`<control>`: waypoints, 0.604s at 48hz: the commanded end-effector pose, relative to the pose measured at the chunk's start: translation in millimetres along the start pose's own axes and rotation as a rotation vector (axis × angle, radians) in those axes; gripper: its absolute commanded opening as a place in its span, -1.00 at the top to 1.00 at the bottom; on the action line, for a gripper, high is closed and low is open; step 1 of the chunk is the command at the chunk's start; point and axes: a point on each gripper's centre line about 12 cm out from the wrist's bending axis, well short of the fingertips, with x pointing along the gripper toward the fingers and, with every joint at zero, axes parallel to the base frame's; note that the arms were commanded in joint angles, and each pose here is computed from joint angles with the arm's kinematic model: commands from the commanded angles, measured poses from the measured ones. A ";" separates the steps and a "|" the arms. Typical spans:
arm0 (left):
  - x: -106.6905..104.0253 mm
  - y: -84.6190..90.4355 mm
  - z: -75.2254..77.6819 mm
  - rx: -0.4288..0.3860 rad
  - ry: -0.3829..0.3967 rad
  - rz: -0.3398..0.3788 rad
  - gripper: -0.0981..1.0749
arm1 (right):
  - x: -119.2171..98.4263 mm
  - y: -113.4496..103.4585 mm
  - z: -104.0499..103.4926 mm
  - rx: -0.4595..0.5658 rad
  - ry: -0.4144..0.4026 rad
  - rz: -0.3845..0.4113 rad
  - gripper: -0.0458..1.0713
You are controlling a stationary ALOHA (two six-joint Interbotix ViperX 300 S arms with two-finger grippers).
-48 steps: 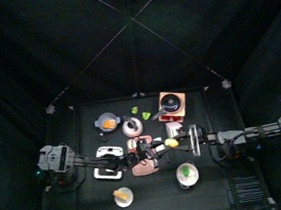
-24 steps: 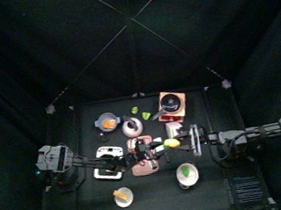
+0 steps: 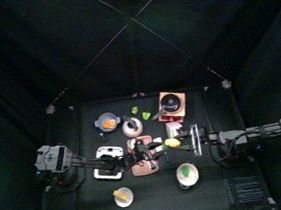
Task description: Remove corn husk
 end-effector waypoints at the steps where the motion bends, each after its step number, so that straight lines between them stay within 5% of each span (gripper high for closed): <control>1: -2.3 -1.3 20.9 -0.018 -0.046 -0.004 -0.32 | 1.5 -0.2 4.6 0.003 -0.015 -0.002 0.03; 29: -7.5 1.4 18.4 -0.013 -0.035 -0.003 -0.32 | 1.3 -0.9 5.0 0.001 -0.017 -0.004 0.03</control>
